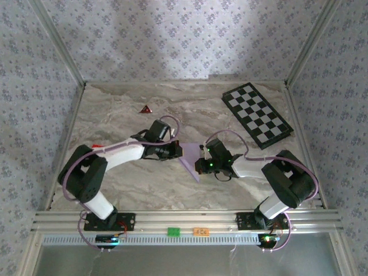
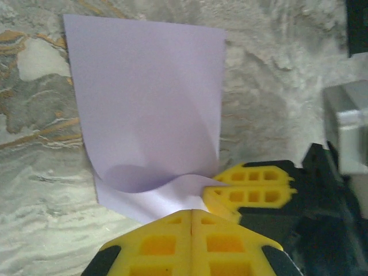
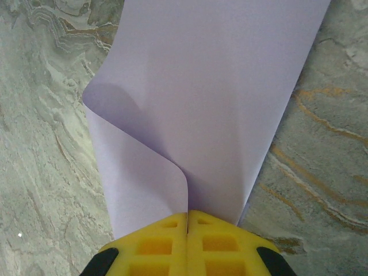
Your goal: Fold a paper plane with a square sheet of paper (pick it up from the middle)
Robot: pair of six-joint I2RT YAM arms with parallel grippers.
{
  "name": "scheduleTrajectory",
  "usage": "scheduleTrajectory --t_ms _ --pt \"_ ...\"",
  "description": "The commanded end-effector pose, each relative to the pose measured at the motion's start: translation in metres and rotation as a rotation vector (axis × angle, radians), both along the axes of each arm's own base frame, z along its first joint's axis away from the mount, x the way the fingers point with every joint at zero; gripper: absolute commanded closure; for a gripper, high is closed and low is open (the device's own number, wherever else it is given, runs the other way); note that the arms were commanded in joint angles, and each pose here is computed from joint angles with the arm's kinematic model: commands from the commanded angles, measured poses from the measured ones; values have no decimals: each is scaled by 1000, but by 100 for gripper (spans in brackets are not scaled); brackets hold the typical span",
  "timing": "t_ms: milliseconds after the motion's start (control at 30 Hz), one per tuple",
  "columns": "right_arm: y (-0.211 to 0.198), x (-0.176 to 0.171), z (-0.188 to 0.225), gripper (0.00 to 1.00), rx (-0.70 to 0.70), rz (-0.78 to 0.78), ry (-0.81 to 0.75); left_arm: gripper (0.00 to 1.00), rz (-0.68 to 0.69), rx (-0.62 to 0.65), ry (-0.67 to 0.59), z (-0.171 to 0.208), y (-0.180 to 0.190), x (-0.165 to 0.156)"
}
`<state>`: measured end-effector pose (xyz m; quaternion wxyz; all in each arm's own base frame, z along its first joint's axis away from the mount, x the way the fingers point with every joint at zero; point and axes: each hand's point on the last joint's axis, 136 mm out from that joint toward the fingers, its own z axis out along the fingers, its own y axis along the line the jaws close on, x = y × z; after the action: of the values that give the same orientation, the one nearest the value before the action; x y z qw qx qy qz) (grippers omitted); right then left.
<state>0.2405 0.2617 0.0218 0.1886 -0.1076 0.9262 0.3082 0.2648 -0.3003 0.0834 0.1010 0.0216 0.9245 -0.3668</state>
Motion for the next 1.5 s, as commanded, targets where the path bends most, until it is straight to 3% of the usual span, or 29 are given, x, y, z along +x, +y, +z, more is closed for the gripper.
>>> scheduleTrajectory --t_ms 0,200,633,1033,1467 --pt "-14 -6 -21 100 -61 -41 56 96 22 -104 -12 14 -14 -3" --pt "-14 -3 -23 100 -61 -54 61 97 35 -121 10 -4 -22 -22" --pt "-15 -4 -22 100 -64 -54 62 98 79 -224 58 -15 -34 -20" --pt "-19 -6 -24 100 -80 -55 62 100 80 -201 104 -34 -37 -22" --pt "-19 -7 -25 100 -82 -57 62 100 90 -87 147 -70 -19 -35"
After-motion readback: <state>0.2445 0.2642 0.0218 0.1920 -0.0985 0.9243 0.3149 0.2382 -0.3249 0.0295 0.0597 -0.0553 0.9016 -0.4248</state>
